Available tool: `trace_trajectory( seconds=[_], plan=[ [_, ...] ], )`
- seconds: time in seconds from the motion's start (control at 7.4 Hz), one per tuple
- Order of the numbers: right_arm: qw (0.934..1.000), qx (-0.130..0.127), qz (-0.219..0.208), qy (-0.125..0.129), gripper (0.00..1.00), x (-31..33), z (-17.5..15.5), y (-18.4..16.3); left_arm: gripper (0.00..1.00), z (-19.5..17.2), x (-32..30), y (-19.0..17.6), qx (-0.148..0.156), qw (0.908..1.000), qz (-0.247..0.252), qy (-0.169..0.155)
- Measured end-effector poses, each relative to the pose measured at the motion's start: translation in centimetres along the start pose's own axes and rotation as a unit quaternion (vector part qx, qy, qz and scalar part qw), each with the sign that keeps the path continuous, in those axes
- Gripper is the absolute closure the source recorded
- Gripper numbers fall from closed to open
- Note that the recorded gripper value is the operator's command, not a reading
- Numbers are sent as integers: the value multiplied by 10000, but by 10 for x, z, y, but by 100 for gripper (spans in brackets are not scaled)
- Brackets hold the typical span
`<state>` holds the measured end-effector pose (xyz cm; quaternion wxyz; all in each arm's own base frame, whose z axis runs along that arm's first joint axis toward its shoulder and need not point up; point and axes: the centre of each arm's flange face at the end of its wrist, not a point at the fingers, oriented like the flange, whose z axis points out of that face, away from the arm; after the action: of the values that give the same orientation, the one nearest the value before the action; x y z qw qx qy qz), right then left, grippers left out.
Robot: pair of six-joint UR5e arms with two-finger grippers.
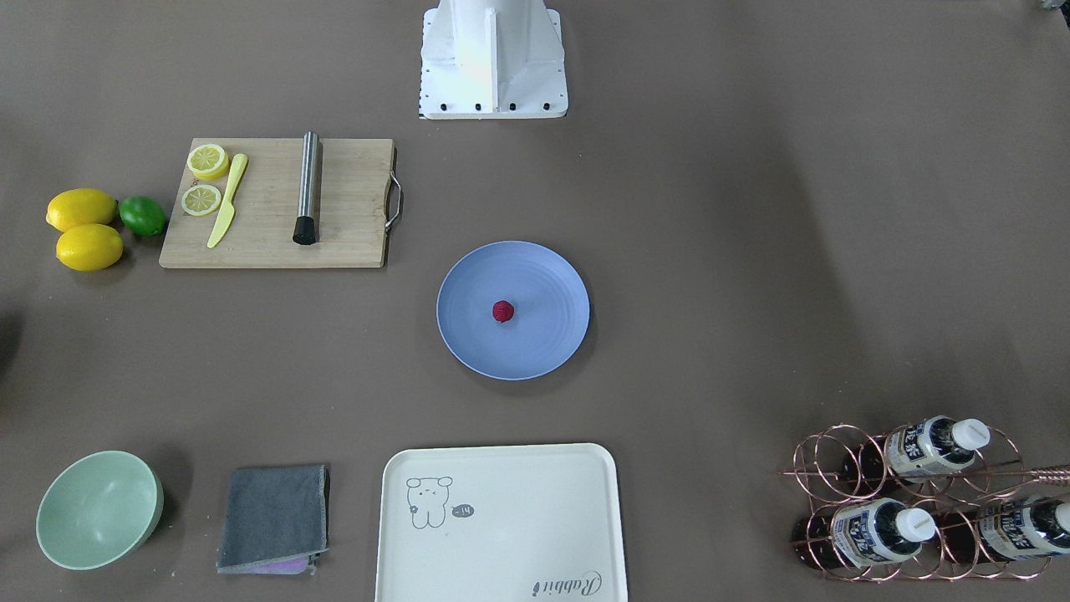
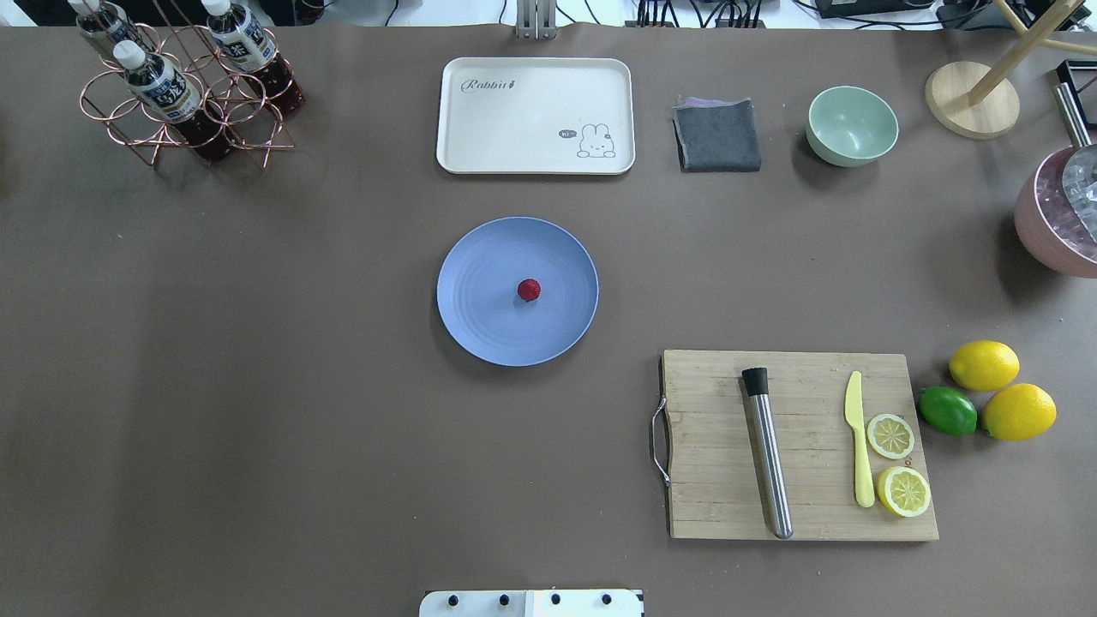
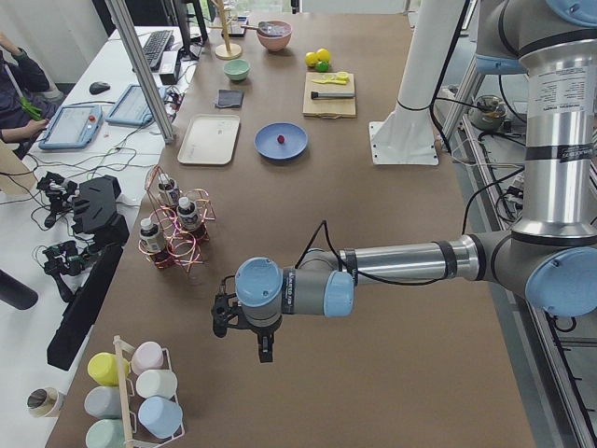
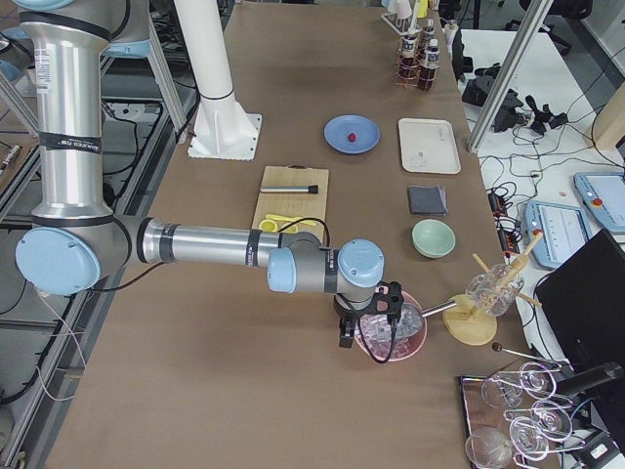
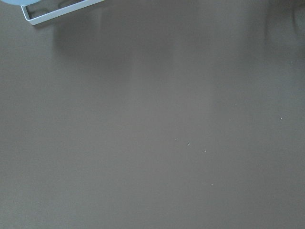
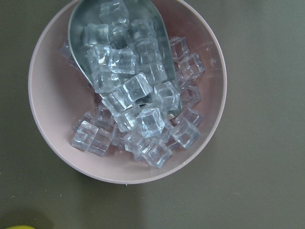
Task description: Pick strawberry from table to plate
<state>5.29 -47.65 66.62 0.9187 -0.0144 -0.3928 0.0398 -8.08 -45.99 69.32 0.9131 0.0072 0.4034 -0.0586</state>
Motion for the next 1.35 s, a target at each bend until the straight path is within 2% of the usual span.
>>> trace_trajectory(
  seconds=[1.35],
  plan=[
    [9999, -81, 110, -4, 0, 8, 7, 8, 2, 4, -6, 7, -38, 10000, -43, -33]
  ],
)
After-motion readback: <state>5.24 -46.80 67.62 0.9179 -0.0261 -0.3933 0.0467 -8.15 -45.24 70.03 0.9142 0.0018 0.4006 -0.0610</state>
